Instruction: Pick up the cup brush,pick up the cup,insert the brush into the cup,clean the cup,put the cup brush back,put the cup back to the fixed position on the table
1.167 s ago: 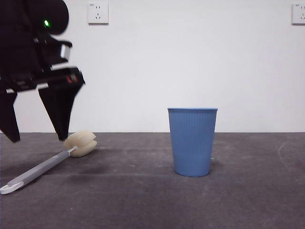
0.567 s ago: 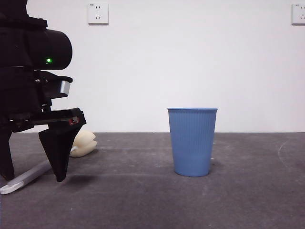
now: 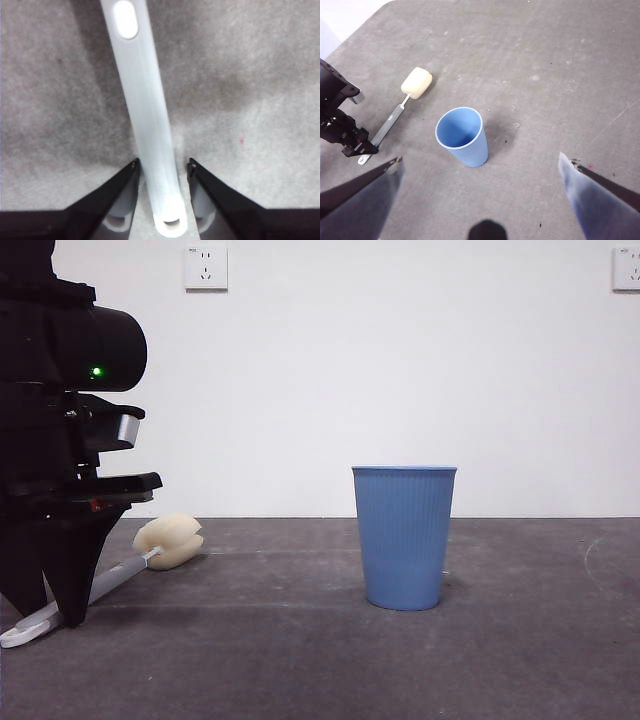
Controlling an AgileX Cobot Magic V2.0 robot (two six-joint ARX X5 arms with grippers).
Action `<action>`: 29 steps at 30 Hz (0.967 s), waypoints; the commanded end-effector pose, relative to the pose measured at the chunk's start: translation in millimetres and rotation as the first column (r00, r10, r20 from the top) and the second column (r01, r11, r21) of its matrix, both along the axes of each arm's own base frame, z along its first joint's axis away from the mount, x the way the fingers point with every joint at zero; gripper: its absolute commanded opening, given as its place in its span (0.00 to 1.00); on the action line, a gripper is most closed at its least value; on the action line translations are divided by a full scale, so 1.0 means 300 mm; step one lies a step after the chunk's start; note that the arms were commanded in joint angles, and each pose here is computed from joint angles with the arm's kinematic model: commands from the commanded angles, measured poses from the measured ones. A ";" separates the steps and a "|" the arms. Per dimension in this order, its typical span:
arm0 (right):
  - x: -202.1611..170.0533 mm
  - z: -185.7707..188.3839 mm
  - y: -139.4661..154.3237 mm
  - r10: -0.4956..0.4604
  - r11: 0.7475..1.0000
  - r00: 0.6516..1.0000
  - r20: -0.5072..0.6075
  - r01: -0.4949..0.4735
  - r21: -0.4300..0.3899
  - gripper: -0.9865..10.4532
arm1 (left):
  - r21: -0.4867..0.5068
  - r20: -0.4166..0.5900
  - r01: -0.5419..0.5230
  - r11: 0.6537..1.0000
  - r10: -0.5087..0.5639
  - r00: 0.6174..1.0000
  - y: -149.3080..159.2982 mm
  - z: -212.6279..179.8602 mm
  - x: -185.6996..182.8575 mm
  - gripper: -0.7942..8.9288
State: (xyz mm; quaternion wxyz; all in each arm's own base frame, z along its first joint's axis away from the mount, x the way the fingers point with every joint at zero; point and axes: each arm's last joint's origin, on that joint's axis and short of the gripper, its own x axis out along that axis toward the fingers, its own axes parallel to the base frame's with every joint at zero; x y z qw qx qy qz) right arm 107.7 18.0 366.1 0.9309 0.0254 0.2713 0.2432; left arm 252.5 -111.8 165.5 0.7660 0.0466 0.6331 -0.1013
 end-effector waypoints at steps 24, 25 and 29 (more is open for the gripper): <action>0.000 0.004 0.001 -0.003 1.000 1.000 0.007 0.003 0.005 0.66 | 0.004 0.054 -0.009 1.000 0.008 0.998 0.005 0.024 -0.010 0.26; 0.000 0.004 0.001 -0.003 1.000 1.000 0.008 0.003 0.005 0.66 | 0.004 0.055 -0.009 1.000 0.009 0.998 0.005 0.024 -0.010 0.26; 0.000 0.004 0.001 -0.005 1.000 1.000 0.006 0.005 0.008 0.66 | 0.003 0.054 -0.012 1.000 0.012 0.998 0.005 0.024 -0.010 0.26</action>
